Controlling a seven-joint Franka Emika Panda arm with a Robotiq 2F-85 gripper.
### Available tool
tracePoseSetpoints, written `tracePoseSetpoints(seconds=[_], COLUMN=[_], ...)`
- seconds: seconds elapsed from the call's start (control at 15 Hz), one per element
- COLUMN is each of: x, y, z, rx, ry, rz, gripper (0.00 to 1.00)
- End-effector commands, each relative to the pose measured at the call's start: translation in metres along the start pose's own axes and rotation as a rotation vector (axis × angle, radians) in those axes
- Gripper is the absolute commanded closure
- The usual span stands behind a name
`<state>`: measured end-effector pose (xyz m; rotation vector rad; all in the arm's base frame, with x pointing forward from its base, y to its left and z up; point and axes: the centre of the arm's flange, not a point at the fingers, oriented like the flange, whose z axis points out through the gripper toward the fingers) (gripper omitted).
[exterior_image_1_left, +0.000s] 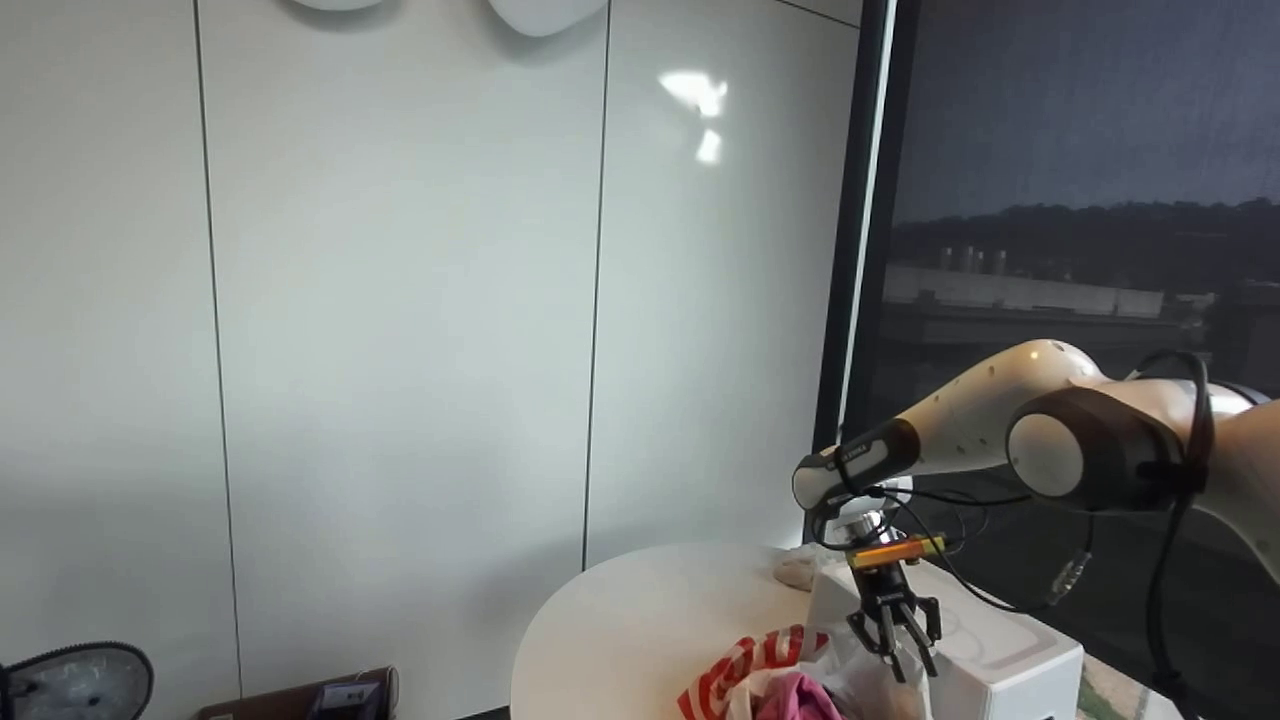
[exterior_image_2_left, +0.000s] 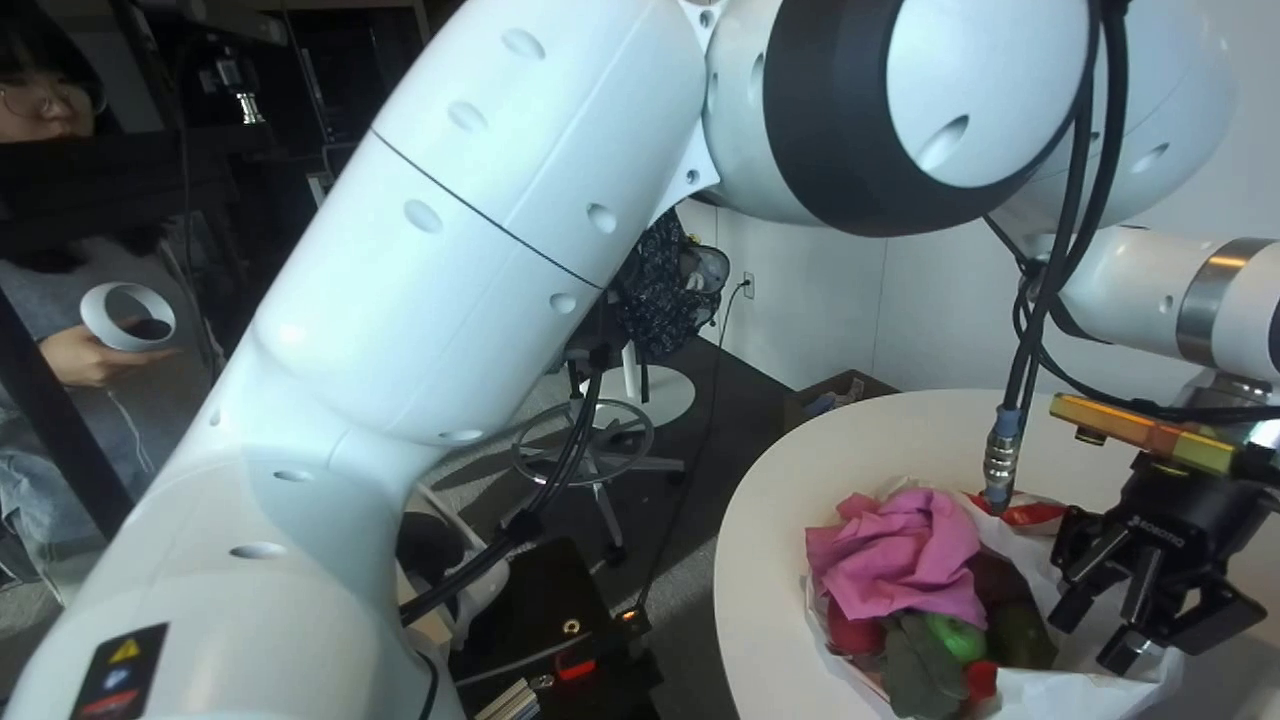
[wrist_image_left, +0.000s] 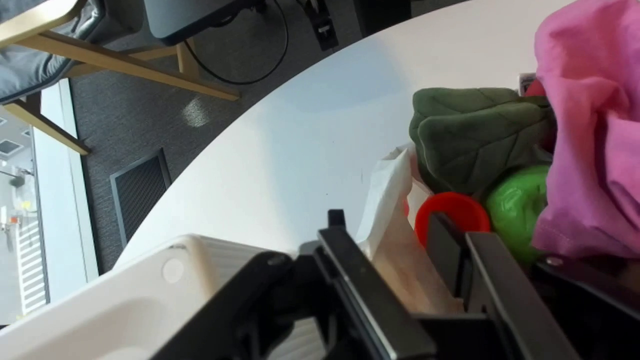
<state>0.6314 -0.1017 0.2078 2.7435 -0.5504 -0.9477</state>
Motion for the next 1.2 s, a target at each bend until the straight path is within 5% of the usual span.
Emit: tracePoseSetpoints(seconds=[0.0, 0.27, 1.13], x=[-0.039, -0.08, -0.15], y=[0.013, 0.016, 0.028], z=[-0.03, -0.048, -0.012], rx=[0.044, 0.176, 0.316], ry=[0.072, 0.104, 0.38], rz=[-0.036, -0.18, -0.493], gripper=[0.22, 0.0, 0.0])
